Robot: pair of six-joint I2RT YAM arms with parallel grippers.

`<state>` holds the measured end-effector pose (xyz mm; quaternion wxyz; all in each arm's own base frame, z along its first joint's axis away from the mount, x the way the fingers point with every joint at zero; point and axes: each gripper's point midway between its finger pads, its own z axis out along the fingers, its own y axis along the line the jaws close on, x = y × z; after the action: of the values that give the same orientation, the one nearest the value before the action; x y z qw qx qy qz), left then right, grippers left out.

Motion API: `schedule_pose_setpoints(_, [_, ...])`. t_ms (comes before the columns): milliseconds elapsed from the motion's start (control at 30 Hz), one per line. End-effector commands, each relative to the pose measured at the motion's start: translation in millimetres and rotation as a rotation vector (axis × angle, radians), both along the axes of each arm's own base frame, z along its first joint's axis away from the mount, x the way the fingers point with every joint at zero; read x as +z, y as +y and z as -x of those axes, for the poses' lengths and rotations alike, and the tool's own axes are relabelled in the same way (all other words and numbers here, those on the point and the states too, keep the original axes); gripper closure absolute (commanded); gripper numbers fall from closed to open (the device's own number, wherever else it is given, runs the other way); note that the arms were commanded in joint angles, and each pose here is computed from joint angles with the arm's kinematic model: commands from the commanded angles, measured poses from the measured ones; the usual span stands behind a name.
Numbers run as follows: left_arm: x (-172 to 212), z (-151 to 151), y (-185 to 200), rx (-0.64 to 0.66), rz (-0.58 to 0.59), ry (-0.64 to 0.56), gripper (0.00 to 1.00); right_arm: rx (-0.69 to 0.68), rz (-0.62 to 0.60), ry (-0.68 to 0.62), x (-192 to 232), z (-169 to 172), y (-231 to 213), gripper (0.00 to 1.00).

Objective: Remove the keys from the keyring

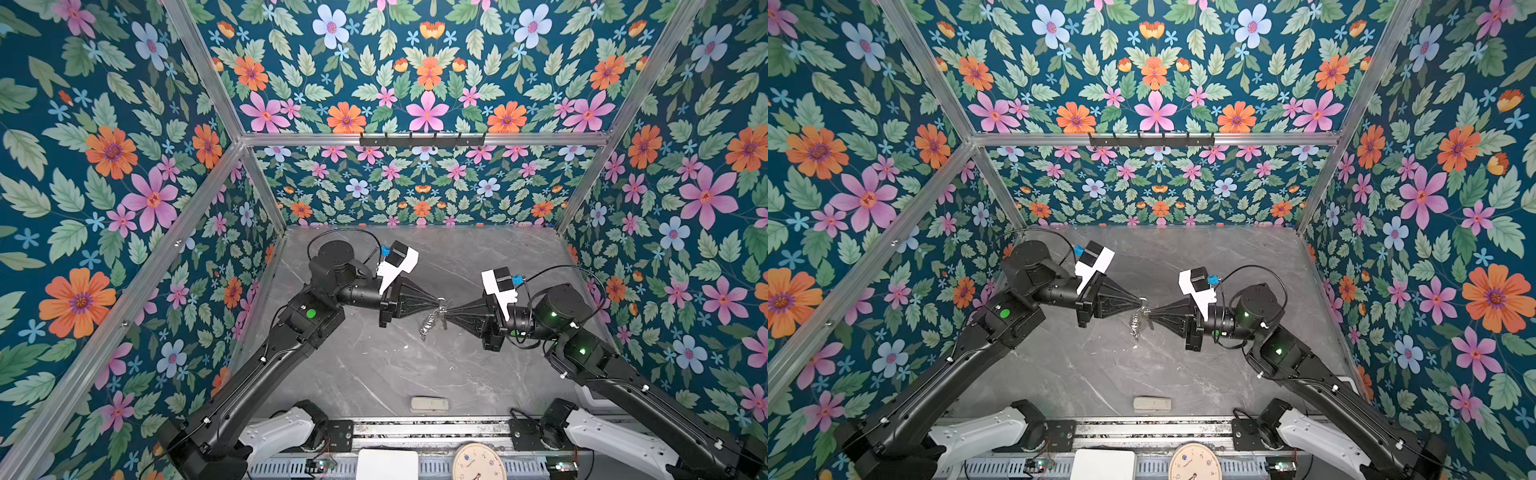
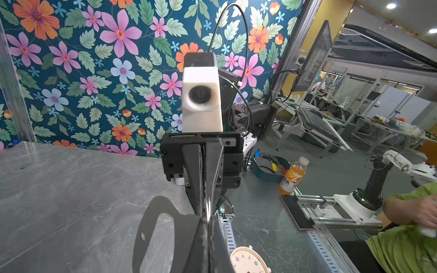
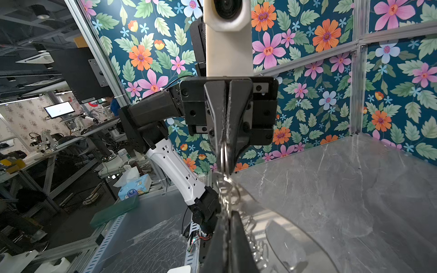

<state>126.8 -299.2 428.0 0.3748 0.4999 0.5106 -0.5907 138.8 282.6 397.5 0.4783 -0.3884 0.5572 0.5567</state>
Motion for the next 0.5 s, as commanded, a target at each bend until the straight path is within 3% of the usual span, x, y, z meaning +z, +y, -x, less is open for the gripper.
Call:
schedule_pose_setpoints(0, [2, -3, 2, 0.036, 0.001, -0.043, 1.0, -0.017, -0.015, -0.006, 5, -1, -2, 1.0])
schedule_pose_setpoints(467, [2, -13, 4, 0.126, -0.012, -0.07, 1.0, -0.059, -0.022, 0.033, 2, -4, -7, 1.0])
